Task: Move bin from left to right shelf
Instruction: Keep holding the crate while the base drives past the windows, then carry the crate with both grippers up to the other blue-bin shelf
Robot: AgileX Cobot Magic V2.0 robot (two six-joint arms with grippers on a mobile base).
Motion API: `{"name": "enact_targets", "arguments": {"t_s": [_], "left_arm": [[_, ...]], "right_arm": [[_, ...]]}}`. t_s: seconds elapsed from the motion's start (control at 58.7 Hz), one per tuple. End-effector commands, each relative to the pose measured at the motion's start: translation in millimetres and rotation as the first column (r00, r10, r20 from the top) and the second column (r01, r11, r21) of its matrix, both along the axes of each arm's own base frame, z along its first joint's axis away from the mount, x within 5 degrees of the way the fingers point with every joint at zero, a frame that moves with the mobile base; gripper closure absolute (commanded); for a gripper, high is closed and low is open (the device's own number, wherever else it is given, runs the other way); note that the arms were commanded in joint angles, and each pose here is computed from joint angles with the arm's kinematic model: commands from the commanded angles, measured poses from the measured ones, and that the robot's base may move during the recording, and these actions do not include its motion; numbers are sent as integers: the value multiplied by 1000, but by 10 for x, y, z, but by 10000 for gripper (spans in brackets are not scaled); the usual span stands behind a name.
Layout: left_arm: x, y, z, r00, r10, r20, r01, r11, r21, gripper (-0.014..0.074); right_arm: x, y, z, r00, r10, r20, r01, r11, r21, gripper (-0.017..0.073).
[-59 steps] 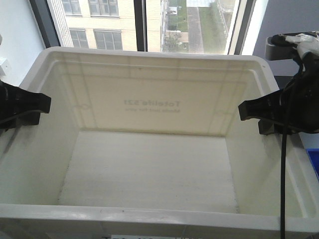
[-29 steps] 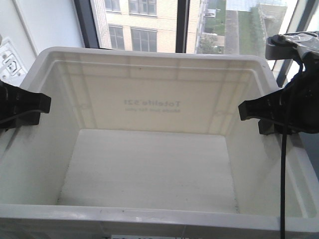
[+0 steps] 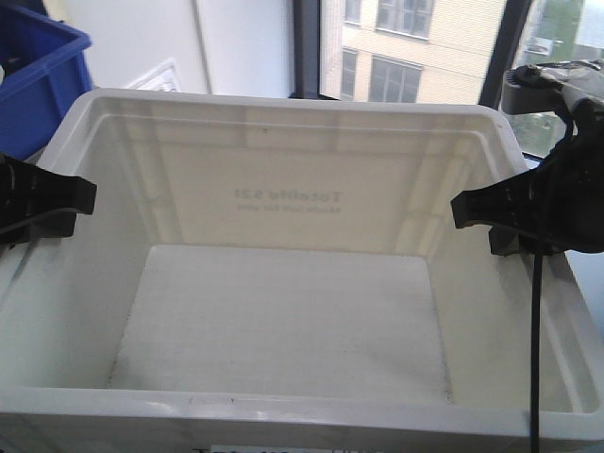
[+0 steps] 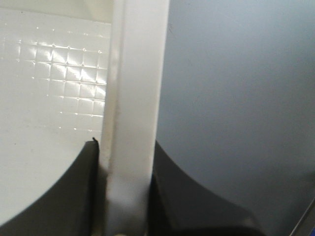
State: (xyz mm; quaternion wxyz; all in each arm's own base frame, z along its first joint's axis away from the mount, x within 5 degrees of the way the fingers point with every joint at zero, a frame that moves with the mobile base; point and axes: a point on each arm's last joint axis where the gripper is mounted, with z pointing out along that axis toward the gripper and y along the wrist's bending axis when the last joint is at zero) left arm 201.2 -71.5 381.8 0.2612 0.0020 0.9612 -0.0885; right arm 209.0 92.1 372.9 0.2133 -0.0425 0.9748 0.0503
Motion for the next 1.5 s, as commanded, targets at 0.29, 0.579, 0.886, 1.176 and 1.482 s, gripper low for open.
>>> {"name": "enact_targets", "arguments": {"t_s": [0.29,0.579,0.886,1.176,1.482], "left_arm": [[-6,12,225,986,-14,165,17,1000,-18,600],[-6,12,225,986,-14,165,17,1000,-18,600],[-6,12,225,986,-14,165,17,1000,-18,600],[-6,12,225,986,-14,165,17,1000,-18,600],[-6,12,225,986,-14,165,17,1000,-18,600]], "right_arm": [[-30,-62,202,993,27,116,-25,1000,-16,547],[-30,-63,202,993,27,116,-25,1000,-17,547],[-29,-63,203,993,27,117,-25,1000,-17,547],[-29,-63,203,993,27,117,-25,1000,-17,547],[-29,-63,203,993,27,117,-25,1000,-17,547]]}}
